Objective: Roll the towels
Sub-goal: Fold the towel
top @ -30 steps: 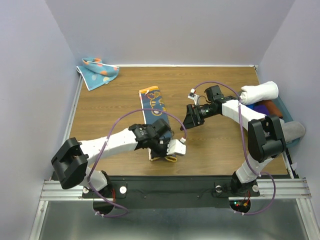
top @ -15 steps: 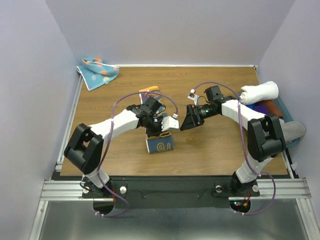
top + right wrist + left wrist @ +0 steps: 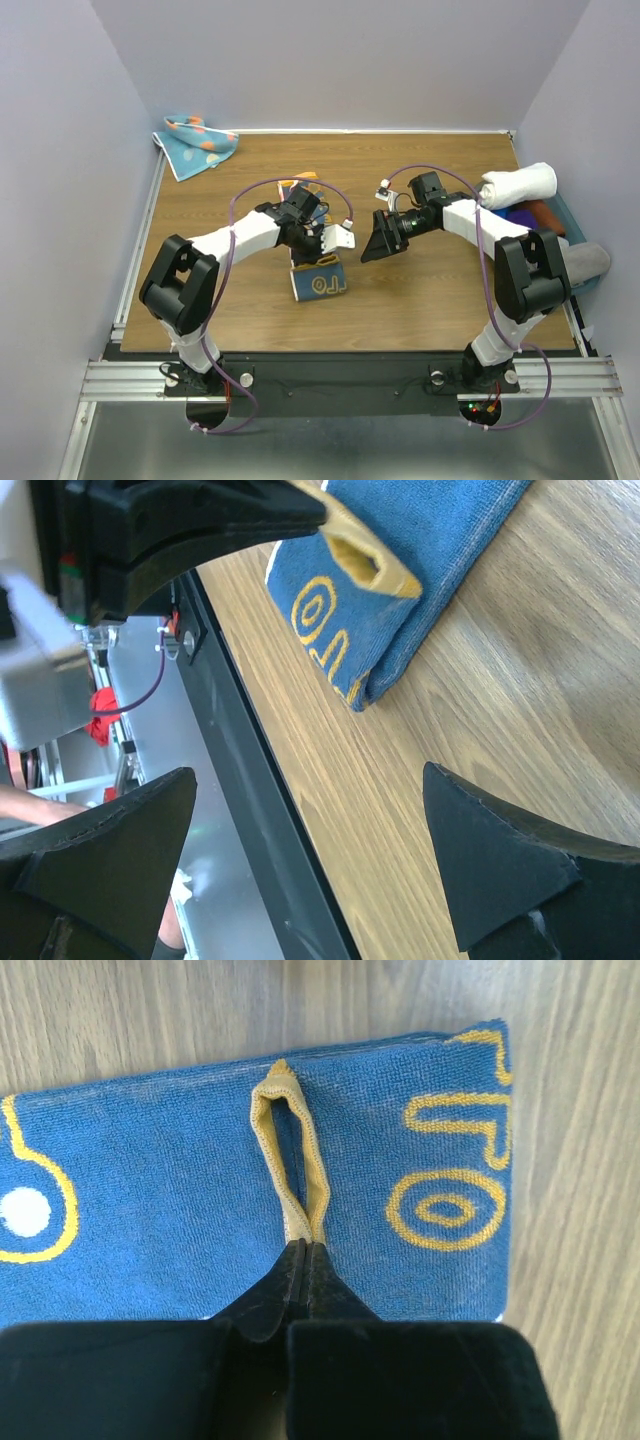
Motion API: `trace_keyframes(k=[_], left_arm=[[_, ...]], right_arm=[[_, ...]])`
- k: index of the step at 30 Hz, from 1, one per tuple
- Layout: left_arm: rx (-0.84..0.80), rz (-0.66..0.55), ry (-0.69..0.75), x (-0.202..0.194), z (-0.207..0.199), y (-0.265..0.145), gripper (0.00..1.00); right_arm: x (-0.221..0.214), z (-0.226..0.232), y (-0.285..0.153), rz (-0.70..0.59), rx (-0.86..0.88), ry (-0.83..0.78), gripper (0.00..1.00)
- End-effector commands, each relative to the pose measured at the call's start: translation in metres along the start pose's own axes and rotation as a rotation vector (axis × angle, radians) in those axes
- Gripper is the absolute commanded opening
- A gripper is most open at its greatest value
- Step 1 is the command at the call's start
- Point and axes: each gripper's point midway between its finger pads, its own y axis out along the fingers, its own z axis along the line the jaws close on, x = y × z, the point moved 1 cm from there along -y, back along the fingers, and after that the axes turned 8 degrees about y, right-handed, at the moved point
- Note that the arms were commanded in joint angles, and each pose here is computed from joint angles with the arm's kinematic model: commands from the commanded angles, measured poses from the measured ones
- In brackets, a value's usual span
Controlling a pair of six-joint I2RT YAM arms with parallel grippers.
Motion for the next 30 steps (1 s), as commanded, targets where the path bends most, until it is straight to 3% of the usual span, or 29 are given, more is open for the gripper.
trace_keyframes(k=[1, 3, 7, 12, 16, 21, 25, 30], left_arm=[[0.049, -0.013, 0.029, 0.006, 0.02, -0.004, 0.0], [0.061, -0.013, 0.024, 0.006, 0.024, -0.005, 0.0], [0.114, -0.013, 0.015, 0.01, 0.039, -0.014, 0.21], [0.179, -0.026, 0.01, 0.019, 0.056, -0.039, 0.31], [0.205, -0.059, -0.039, 0.024, 0.054, -0.058, 0.33], [0.233, -0.238, -0.09, 0.044, 0.019, -0.09, 0.33], [0.267, -0.26, -0.196, 0.027, -0.003, -0.083, 0.33], [0.286, -0.21, -0.375, 0.008, 0.02, -0.068, 0.32]], right_arm=[[0.005, 0.004, -0.003, -0.007, 0.032, -0.026, 0.99], [0.004, 0.005, -0.003, -0.005, 0.036, -0.026, 0.99], [0.002, 0.005, -0.002, -0.001, 0.043, -0.025, 0.97], [0.003, 0.004, -0.002, -0.001, 0.047, -0.028, 0.83], [0.007, 0.009, -0.001, -0.004, 0.061, -0.043, 0.7], [0.009, 0.022, 0.019, 0.044, 0.081, -0.099, 0.59], [0.015, 0.03, 0.043, 0.083, 0.098, -0.122, 0.58], [0.02, 0.02, 0.077, 0.106, 0.085, -0.107, 0.56]])
